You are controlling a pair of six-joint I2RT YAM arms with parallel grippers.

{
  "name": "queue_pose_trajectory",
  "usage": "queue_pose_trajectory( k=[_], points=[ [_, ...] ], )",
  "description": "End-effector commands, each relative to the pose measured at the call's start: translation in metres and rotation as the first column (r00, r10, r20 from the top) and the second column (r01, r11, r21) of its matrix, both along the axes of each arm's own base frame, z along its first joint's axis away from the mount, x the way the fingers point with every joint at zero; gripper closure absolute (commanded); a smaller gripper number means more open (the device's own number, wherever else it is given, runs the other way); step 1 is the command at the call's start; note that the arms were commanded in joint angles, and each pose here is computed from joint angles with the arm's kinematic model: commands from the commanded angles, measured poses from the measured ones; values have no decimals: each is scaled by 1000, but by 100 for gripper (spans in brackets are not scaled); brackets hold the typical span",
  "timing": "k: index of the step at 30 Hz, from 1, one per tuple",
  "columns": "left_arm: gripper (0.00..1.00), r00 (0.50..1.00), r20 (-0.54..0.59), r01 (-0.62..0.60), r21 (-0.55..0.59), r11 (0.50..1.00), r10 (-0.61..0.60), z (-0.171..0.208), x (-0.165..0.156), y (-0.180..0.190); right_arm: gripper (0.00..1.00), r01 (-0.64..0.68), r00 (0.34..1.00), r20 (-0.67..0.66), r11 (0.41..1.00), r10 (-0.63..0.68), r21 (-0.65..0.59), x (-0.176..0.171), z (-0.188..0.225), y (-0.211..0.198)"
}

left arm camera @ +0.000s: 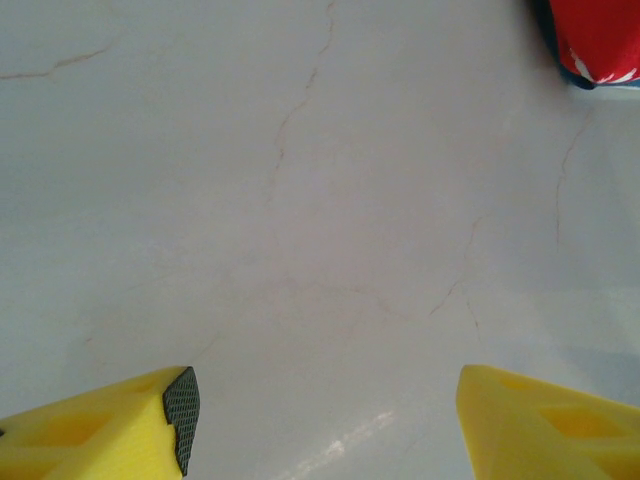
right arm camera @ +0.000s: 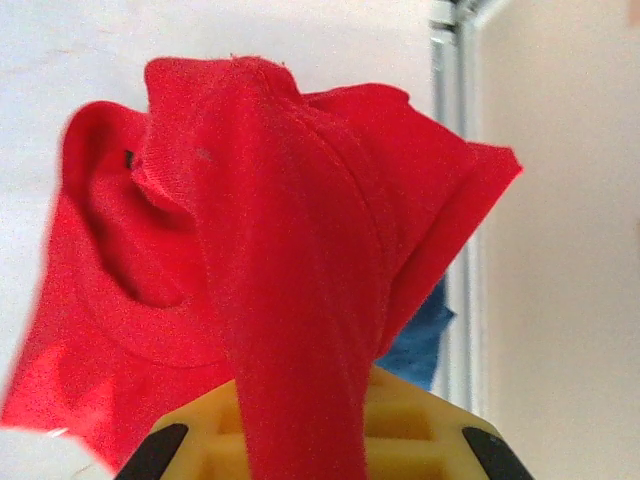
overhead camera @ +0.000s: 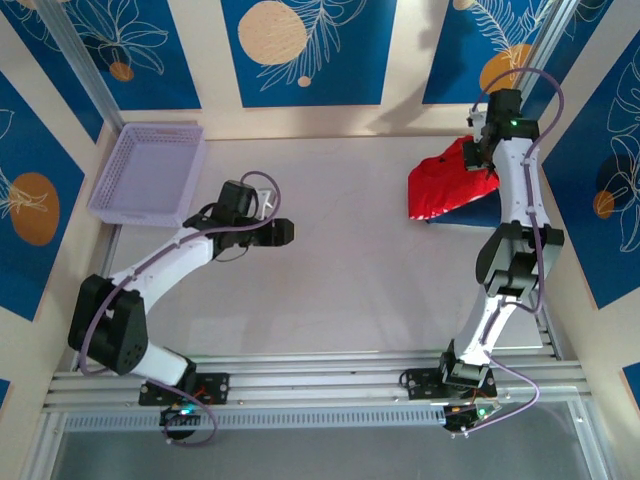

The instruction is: Fold the inside-out t-shirt

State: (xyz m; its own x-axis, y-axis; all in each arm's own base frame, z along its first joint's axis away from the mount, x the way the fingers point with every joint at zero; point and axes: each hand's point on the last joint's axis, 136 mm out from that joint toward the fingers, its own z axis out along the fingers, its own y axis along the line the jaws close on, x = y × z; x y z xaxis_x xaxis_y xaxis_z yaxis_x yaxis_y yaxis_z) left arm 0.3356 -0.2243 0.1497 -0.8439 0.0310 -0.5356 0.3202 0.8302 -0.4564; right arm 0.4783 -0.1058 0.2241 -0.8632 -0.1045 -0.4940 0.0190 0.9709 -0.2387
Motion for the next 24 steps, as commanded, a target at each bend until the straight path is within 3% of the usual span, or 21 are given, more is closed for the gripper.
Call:
queue_pose_trajectory(
  k=[1, 3, 6, 8, 15, 19, 24],
  points=[
    [31, 1000, 8, 13, -10, 1000, -13, 6, 3, -9, 97, 84, 996, -15, 986, -87, -142, 14, -25, -39],
    [31, 1000, 1, 18, -10, 1000, -18, 3, 3, -11, 94, 109, 992, -46, 974, -120, -200, 16, -38, -53],
    [31, 1000, -10, 25, -11, 1000, -26, -1, 3, -15, 77, 149, 980, -88, 950, -179, -273, 16, -50, -65],
    [31, 999, -19, 32, -15, 999, -32, -5, 3, -18, 66, 160, 977, -93, 946, -193, -281, 18, -52, -64],
    [31, 998, -25, 49, -15, 999, -49, -7, 1, -25, 44, 190, 976, -52, 941, -213, -281, 19, -32, -54],
    [31, 999, -15, 47, -8, 999, -47, -4, 0, -23, 41, 218, 973, -24, 950, -229, -221, 14, -21, -39],
    [30, 1000, 24, -14, 65, 998, 12, 2, 4, -6, 38, 208, 977, 46, 978, -208, 14, 3, 2, 18]
  ],
)
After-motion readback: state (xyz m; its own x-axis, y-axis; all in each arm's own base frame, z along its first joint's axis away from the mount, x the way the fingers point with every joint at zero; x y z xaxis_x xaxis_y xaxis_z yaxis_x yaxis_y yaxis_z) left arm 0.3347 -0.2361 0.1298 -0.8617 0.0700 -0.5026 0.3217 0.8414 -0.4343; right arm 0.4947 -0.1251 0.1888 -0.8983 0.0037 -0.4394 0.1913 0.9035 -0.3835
